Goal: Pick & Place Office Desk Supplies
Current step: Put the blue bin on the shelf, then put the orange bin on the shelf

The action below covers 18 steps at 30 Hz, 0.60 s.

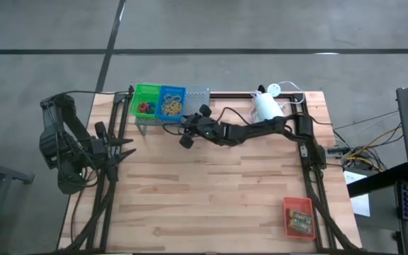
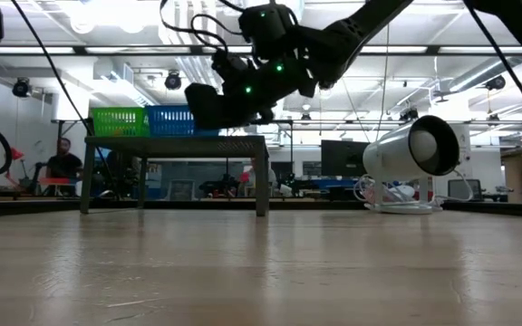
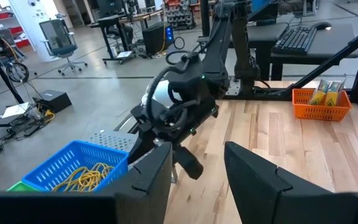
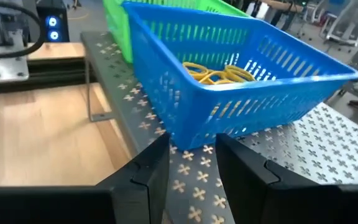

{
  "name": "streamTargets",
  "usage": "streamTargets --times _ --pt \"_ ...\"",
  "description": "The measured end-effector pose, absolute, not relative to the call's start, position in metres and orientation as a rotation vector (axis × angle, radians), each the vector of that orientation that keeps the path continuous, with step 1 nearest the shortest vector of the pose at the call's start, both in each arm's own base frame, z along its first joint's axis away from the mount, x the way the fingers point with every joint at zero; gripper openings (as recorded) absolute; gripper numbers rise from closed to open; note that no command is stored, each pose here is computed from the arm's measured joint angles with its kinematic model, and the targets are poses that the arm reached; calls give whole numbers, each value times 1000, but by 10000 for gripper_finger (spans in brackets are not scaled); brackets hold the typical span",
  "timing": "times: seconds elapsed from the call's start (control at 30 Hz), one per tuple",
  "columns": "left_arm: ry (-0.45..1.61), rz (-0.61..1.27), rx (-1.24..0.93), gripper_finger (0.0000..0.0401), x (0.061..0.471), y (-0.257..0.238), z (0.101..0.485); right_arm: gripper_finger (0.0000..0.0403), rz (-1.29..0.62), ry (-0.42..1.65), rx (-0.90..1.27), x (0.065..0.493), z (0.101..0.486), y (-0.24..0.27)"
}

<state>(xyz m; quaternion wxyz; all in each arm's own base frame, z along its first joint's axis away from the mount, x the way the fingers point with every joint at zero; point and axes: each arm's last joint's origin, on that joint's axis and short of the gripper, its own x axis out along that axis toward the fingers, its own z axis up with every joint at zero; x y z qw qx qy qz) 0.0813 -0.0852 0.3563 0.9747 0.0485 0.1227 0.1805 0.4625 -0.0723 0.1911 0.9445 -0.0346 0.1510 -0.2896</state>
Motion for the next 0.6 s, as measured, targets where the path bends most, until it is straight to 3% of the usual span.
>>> streamTargets --times 0.3,0.6 --pt "248 364 97 152 81 -85 356 128 -601 325 -159 432 237 -49" --pt "259 355 95 152 81 -85 356 116 -510 622 -162 359 304 -20"
